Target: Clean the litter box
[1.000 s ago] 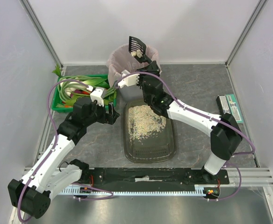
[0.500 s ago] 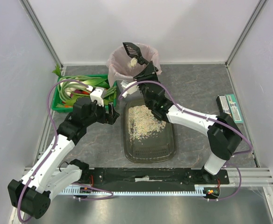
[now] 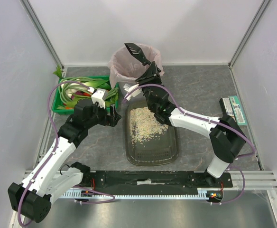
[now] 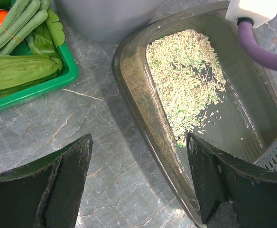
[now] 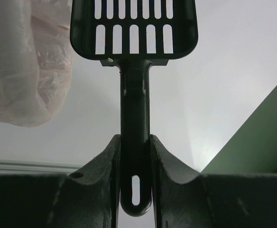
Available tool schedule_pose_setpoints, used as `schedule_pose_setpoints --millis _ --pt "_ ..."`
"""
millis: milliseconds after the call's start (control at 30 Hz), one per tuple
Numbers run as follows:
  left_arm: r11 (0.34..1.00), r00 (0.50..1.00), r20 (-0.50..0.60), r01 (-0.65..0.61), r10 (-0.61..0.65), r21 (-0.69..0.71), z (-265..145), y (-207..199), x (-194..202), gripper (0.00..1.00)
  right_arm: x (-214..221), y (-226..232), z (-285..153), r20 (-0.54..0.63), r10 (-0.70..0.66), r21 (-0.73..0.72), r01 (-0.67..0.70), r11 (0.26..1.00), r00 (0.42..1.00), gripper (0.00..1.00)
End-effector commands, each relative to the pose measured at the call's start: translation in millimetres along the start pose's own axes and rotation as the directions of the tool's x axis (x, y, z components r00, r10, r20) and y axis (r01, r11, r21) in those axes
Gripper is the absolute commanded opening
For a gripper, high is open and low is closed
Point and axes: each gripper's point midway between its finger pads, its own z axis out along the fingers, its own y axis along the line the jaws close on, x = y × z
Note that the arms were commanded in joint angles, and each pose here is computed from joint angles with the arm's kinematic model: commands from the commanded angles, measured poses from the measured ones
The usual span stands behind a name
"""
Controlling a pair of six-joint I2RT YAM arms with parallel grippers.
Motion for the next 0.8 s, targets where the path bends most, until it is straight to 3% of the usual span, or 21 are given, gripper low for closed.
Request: schedule_pose_setpoints --millis 0,267,633,767 --pt "0.999 0.999 0.039 -0.005 0.004 0.034 -6 -9 -13 0.86 18 -39 -2 -0.092 -0.164 0.073 0.171 0.983 0.982 0.00" --pt "0.999 0.999 0.041 -0.007 0.005 0.034 -6 -9 -13 0.86 -4 -9 -16 0.051 -0.313 0.050 0.311 0.949 0.948 0.00" --pt "1.000 0.999 0.040 -0.006 0.005 0.031 -6 -8 -13 0.86 22 -56 -14 -0.088 -0.137 0.170 0.150 0.974 0.987 0.00" --pt "1.000 0.999 0.034 -0.005 0.004 0.031 -4 -8 -12 0.86 9 -44 -21 -0.025 -0.180 0.170 0.181 0.969 0.983 0.00"
